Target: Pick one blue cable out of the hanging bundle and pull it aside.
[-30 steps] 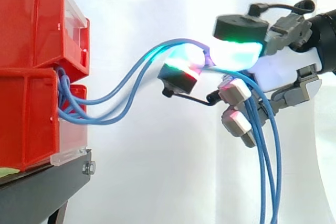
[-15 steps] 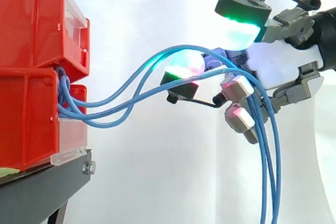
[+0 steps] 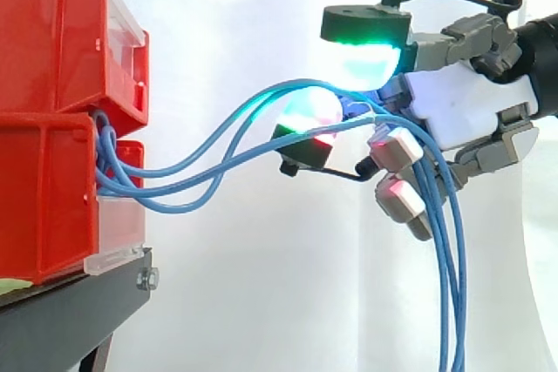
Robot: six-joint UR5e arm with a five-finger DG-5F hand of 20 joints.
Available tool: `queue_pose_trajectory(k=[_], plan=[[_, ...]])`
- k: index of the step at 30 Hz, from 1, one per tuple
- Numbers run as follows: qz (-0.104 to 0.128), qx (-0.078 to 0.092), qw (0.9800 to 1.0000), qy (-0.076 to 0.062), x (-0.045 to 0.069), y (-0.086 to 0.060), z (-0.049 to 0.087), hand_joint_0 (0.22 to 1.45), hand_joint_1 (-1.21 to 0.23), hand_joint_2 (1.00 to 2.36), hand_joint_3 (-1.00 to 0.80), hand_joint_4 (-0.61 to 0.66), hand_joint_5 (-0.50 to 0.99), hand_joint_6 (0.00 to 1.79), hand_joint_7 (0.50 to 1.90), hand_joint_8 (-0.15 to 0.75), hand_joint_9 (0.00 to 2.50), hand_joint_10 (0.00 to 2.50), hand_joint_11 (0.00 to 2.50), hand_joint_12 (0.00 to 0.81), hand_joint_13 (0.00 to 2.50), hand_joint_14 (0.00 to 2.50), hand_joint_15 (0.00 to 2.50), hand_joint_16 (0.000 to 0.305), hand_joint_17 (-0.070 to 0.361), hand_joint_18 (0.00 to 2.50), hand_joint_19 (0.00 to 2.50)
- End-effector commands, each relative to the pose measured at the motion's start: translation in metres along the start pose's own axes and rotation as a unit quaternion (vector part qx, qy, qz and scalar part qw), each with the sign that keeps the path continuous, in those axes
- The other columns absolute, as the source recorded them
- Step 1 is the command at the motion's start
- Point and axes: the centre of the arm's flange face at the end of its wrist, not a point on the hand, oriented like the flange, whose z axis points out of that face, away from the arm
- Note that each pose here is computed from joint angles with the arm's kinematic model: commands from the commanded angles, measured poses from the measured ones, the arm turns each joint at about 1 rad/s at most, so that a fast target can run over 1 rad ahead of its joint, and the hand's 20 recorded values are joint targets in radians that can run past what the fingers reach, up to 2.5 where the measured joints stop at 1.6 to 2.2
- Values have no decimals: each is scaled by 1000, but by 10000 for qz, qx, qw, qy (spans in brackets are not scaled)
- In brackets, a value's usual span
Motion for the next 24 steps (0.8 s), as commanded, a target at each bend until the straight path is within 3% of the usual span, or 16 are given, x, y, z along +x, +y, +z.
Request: queue_pose_trajectory(k=[1,6,8,11,12,13,16,18,24], plan=[[1,2,10000,-2,-1,0,0,578,-756,1010,-222,-10,-57,834,799,293,1283,21,513,401,1072,21,570,60,134,931,667],[1,2,10000,-2,-1,0,0,613,-877,1015,-165,-14,-73,866,766,256,1202,25,541,369,1007,25,593,53,119,868,695],[1,2,10000,-2,-1,0,0,648,-915,1017,-184,-55,-82,872,830,242,1175,26,565,351,984,24,599,49,109,830,711],[1,2,10000,-2,-1,0,0,715,-956,1015,-274,-132,-91,895,813,230,1146,24,568,338,964,26,596,47,105,817,701],[1,3,10000,-10,-1,0,0,742,-965,1009,-381,-133,-91,897,795,225,1145,24,566,332,963,25,599,46,103,808,691],[2,-5,10000,-3,-1,1,0,725,-968,1001,-490,-117,-91,896,764,229,1155,24,559,331,963,26,592,46,103,808,689],[2,-5,10000,-3,-1,3,-1,647,-945,1000,-500,-3,-70,868,809,222,1173,26,554,329,961,27,598,45,102,801,709],[3,27,10000,-14,-4,4,-3,504,-837,1000,-500,15,-59,855,816,246,1234,24,520,355,1003,24,597,50,112,839,702],[-16,114,9999,-25,-9,11,-8,440,-714,1000,-500,2,-54,846,811,268,1248,22,488,387,1023,23,580,57,127,880,693]])
